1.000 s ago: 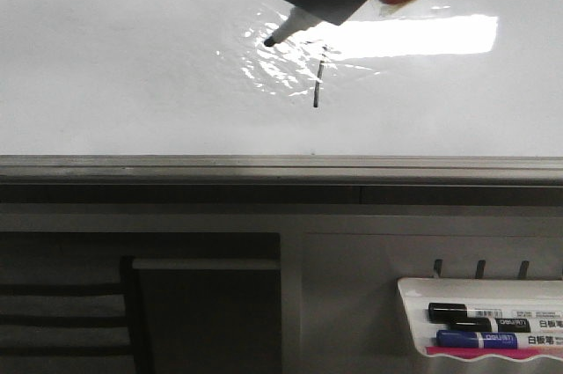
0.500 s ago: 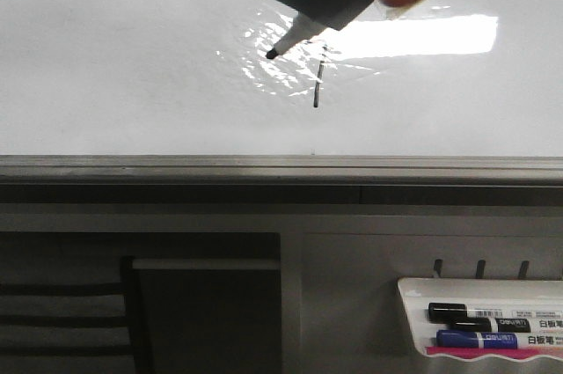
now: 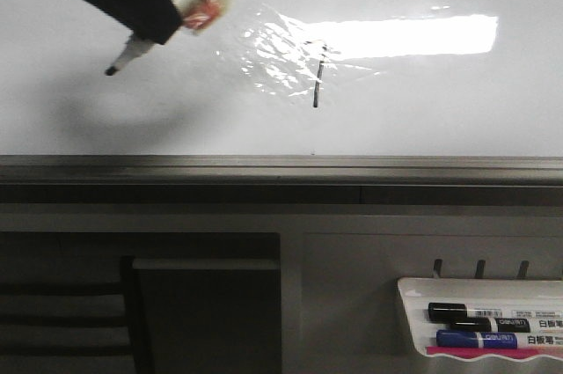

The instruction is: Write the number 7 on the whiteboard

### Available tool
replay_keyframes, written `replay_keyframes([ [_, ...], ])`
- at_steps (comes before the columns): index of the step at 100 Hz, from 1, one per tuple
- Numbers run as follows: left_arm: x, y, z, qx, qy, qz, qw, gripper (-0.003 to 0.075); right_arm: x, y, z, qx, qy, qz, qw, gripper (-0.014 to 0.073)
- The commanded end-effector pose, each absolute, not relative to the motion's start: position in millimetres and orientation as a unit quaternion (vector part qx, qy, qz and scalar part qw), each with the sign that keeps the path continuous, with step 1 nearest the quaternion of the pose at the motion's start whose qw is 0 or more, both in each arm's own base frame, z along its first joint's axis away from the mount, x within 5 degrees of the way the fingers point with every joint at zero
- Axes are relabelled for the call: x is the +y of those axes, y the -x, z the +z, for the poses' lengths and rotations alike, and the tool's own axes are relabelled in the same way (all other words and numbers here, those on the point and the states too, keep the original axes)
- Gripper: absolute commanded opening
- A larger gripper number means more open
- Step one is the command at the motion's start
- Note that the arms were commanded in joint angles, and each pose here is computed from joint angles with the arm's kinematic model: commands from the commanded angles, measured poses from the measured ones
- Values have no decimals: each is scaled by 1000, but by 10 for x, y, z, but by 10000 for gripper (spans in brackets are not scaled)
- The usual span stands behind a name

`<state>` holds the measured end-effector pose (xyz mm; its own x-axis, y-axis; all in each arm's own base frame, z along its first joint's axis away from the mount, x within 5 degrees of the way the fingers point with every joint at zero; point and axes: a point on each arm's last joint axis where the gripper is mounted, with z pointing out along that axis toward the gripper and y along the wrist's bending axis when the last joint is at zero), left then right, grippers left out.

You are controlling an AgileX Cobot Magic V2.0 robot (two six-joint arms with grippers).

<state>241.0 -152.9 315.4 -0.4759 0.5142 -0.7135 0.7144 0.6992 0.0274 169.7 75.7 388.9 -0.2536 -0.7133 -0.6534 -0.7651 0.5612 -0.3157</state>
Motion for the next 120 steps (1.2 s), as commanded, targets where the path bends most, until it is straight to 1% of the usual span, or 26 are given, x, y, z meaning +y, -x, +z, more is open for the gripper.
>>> replay_keyframes([
  [1,-1294,-2529,3275,862,-285,-135,398,-20,733,-1679,4008,782,454,27,427,345],
  [14,-927,-2675,3151,884,-204,-110,406,-20,735,-1686,3912,788,455,29,415,345],
  [26,-686,-2764,3055,885,-135,-101,433,-20,735,-1688,3850,792,456,31,406,345],
  [34,-609,-2798,3007,880,-102,-100,454,-20,735,-1688,3849,792,456,31,405,345],
  [48,-569,-2822,2962,870,-87,-88,478,-20,736,-1689,3850,792,455,31,406,345],
  [83,-574,-2815,2954,872,-86,-92,473,-16,736,-1689,3851,792,455,31,406,345],
  [90,-576,-2811,2949,874,-87,-92,470,33,737,-1689,3851,792,454,32,406,345],
  [97,-577,-2808,2946,875,-88,-93,468,133,737,-1689,3851,792,454,32,406,345],
  [102,-577,-2804,2950,874,-90,-92,468,225,737,-1689,3851,793,453,33,406,345],
  [109,-576,-2787,2982,873,-92,-93,471,310,735,-1684,3868,800,440,40,406,345],
  [114,-581,-2752,3026,873,-96,-97,468,329,730,-1670,3884,808,430,46,399,345],
  [120,-586,-2687,3103,874,-107,-100,463,323,704,-1635,3943,827,396,54,395,345],
])
